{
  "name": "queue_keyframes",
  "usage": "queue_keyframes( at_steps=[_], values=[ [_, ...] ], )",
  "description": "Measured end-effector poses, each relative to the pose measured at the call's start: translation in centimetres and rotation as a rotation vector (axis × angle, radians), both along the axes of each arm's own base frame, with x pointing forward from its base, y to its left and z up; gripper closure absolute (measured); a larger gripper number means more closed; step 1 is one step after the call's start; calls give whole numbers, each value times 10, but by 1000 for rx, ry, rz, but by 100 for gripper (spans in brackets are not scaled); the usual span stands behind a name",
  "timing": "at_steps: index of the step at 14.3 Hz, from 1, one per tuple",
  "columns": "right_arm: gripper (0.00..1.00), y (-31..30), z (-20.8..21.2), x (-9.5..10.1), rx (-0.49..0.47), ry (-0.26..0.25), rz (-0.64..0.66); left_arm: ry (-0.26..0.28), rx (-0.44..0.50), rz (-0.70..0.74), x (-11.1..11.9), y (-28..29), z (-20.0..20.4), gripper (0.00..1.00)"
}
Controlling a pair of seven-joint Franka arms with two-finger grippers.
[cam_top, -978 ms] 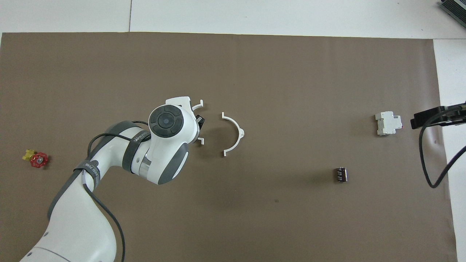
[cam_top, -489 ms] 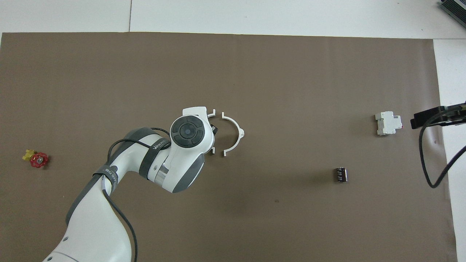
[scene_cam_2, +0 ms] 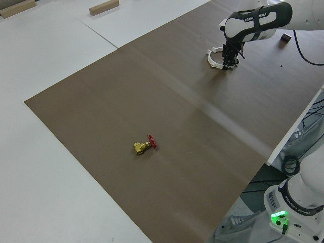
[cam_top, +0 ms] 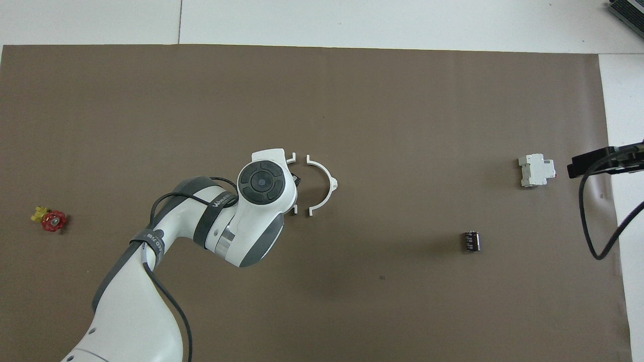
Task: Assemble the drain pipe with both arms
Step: 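Align the held half-ring ends against the placed half with the left gripper, then press the two halves together into a ring with the left gripper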
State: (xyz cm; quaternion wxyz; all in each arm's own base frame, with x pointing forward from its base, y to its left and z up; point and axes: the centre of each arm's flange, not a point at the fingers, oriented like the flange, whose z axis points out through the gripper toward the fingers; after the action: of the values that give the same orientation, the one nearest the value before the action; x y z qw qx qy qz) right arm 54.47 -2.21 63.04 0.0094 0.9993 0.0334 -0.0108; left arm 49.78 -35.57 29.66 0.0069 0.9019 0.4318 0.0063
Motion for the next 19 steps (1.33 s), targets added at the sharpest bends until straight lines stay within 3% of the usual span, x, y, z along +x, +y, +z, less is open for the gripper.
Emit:
queue_keyframes(
  at_steps=[19],
  values=[
    [0,0,0,0,0,0,0,-17,-15,33,-3,-16,10,93]
  ],
)
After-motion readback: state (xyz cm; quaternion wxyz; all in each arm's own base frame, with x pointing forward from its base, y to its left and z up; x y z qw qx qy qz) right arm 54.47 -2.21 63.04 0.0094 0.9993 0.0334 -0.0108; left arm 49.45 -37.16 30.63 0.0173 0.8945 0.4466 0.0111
